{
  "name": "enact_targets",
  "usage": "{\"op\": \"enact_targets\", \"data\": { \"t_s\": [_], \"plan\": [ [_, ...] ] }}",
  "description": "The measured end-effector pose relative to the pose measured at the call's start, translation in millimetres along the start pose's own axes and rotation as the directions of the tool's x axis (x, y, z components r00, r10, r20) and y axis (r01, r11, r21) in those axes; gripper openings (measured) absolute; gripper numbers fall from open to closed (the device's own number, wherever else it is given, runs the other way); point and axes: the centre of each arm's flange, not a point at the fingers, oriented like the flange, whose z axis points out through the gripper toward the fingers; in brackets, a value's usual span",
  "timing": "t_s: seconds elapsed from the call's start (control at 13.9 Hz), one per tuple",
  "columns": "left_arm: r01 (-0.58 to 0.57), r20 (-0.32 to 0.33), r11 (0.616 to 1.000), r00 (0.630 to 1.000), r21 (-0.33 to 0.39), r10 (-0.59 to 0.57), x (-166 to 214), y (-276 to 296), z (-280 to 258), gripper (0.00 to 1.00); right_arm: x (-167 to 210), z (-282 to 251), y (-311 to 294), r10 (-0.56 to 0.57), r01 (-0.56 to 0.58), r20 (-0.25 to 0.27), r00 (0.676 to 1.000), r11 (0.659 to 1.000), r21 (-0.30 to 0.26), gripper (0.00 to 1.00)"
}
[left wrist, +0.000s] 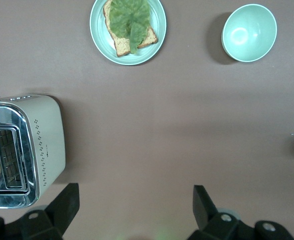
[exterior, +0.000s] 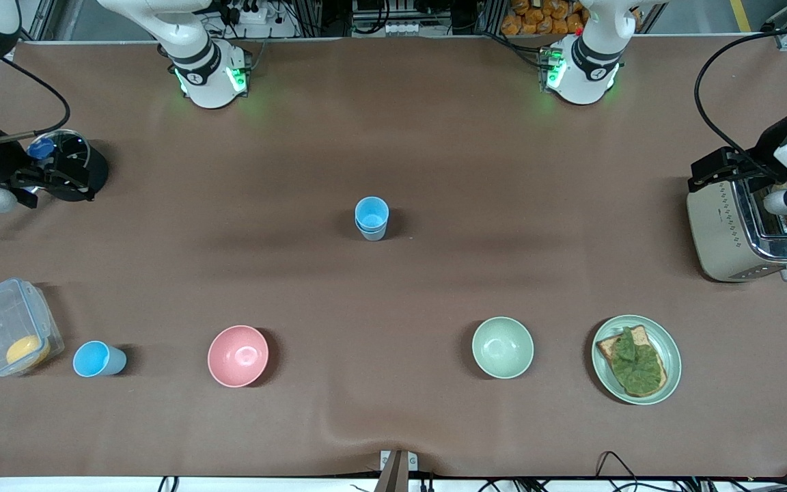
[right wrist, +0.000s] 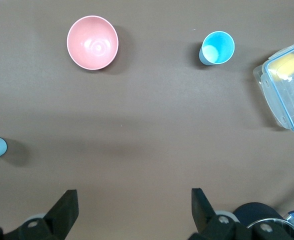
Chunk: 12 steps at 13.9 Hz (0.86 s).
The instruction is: Stack blue cups with both arms
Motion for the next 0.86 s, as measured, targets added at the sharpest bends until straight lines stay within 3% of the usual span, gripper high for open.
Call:
{"op": "enact_targets", "data": {
  "t_s": [0.86],
  "plan": [
    [0.01,-0.011,1.0,1.0,0.006,-0.01,-0.9,-3.3,-5.2,1.0,-0.7,0.5,0.4,0.001,-0.001,0.006,1.0,1.0,0.001,1.0]
  ]
}}
